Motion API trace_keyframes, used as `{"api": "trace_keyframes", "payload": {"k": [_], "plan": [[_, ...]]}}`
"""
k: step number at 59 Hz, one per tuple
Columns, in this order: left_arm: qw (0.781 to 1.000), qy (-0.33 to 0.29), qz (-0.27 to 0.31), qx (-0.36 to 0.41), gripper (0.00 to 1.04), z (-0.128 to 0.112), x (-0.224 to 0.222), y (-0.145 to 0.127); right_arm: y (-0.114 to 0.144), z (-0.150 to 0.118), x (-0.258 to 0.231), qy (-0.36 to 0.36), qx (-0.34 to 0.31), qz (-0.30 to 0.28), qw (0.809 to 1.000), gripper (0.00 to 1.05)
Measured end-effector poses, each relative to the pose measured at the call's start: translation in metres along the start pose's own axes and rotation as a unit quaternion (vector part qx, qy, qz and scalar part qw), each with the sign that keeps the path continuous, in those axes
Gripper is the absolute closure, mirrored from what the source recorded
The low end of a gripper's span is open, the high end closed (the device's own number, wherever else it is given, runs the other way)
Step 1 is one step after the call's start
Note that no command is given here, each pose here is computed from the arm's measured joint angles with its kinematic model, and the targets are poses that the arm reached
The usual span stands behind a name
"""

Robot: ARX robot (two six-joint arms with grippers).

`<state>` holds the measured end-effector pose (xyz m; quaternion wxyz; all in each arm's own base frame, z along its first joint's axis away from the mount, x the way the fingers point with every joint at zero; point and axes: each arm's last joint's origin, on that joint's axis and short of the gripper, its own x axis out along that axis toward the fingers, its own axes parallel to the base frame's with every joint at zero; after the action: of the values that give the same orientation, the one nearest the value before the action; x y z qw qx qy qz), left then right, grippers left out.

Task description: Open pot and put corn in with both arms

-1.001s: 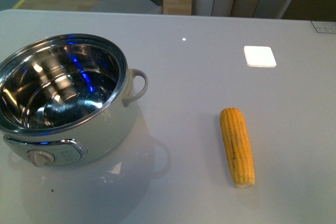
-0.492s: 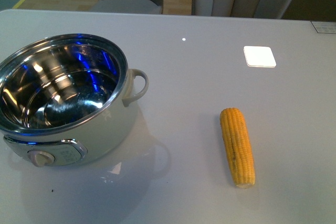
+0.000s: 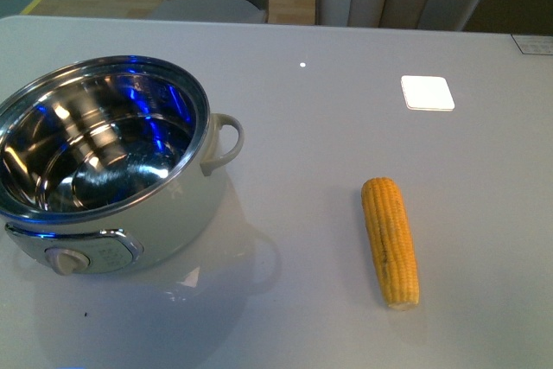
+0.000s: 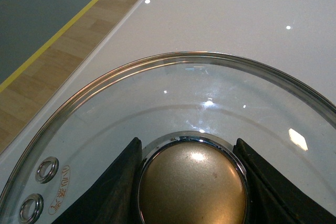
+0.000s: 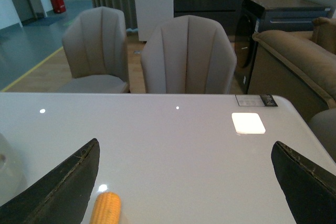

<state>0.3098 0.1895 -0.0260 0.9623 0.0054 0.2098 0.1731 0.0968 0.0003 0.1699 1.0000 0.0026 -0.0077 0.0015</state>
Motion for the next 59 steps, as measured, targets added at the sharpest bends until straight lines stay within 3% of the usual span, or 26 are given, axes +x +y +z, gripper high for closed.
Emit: {"api": "trace_keyframes", "payload": {"k": [22,37,43,47,52,55,59], "plan": [[1.000,0.006,-0.006,-0.005,0.60,-0.021,0.016,-0.006,0.000,0.000,0.000,0.000,0.000,0.000,1.000,0.09],[1.000,0.005,-0.003,-0.004,0.60,-0.021,0.016,-0.007,0.000,0.000,0.000,0.000,0.000,0.000,1.000,0.09],[1.000,0.003,-0.004,-0.004,0.42,-0.019,0.016,-0.008,0.000,0.000,0.000,0.000,0.000,0.000,1.000,0.09],[1.000,-0.004,-0.007,-0.007,0.25,-0.009,0.011,-0.008,0.000,0.000,0.000,0.000,0.000,0.000,1.000,0.09],[1.000,-0.017,-0.012,-0.010,0.11,0.005,0.005,-0.008,0.000,0.000,0.000,0.000,0.000,0.000,1.000,0.09],[1.000,-0.025,-0.014,-0.011,0.05,0.014,0.000,-0.007,0.000,0.000,0.000,0.000,0.000,0.000,1.000,0.09],[0.999,-0.038,-0.016,-0.013,0.08,0.027,-0.009,-0.006,0.000,0.000,0.000,0.000,0.000,0.000,1.000,0.09]]}}
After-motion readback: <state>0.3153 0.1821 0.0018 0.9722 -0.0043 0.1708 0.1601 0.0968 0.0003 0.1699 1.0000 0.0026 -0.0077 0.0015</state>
